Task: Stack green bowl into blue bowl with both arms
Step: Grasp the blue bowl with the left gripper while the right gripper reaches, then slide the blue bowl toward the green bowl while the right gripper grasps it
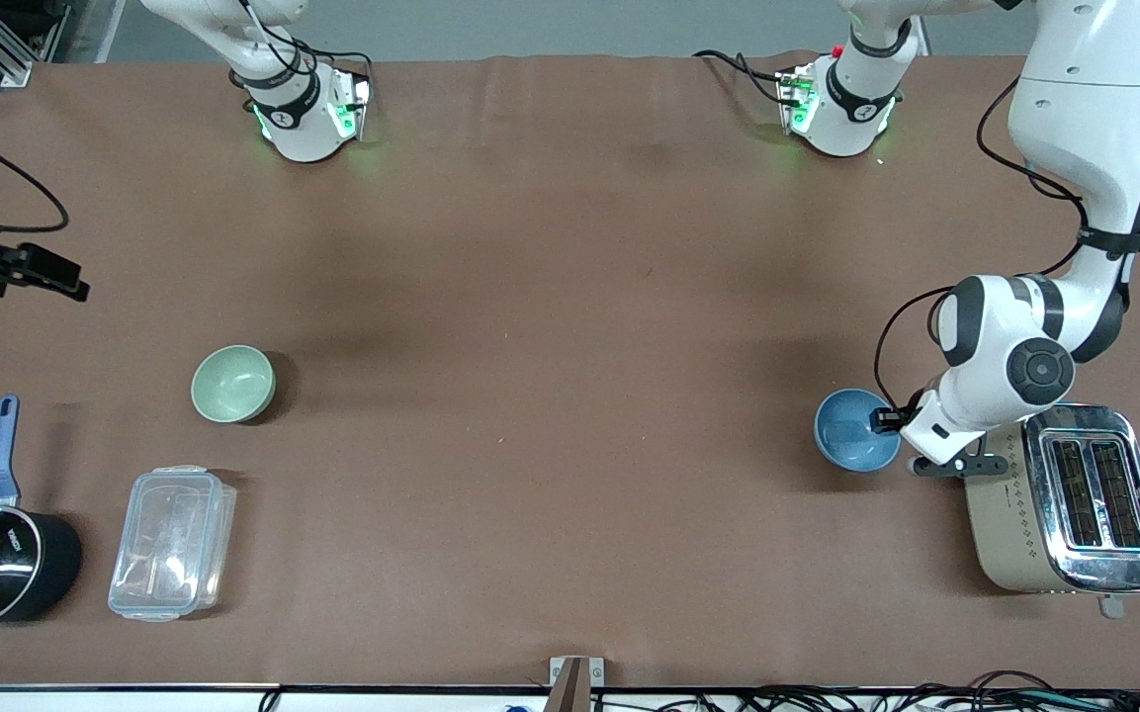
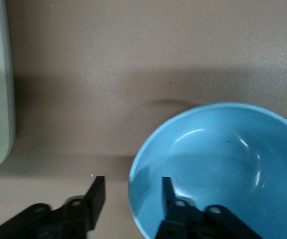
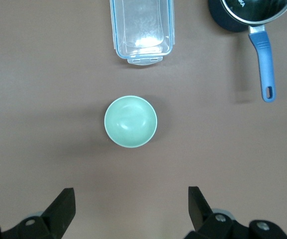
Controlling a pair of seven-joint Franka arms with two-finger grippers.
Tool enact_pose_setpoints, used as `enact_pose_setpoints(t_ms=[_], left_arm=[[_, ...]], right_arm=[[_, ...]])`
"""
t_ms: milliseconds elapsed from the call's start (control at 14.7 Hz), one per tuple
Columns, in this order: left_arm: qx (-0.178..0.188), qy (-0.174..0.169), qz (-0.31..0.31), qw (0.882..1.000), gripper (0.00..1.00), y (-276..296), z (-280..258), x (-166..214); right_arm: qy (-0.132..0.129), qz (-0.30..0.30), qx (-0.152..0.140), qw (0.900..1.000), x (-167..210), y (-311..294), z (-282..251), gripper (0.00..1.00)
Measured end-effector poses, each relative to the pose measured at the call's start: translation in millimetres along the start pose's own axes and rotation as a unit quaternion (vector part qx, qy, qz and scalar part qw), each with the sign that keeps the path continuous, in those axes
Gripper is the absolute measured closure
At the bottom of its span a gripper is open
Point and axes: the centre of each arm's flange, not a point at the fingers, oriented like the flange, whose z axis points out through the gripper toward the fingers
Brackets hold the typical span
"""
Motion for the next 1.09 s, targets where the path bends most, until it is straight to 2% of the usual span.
enact_pose_setpoints(t_ms=[273,341,477,614,955,1091], left_arm=[[-0.002,0.003,-0.024,1.000,0.91,7,-2,2],[-0.002,0.006,-0.024,1.000,0.95,11,-7,3],[-0.010,0.017,-0.033,0.999,0.95,27,-21,7],[-0.029,0.031,-0.057,0.997,0.95,68,-39,10],[-0.082,0.036,-0.147,0.985,0.95,229,-94,-9],[-0.091,0.030,-0.169,0.981,0.95,299,-94,-29]], right_arm=[[0.034,-0.009,-0.001,0.999,6,-2,100,0.00],[0.038,-0.014,-0.001,0.999,1,-2,128,0.00],[0.046,-0.015,-0.001,0.999,-10,6,174,0.00],[0.049,-0.010,-0.001,0.999,-16,16,210,0.00],[0.064,0.006,-0.002,0.998,-18,37,307,0.00],[0.059,0.006,-0.002,0.998,-19,36,338,0.02]])
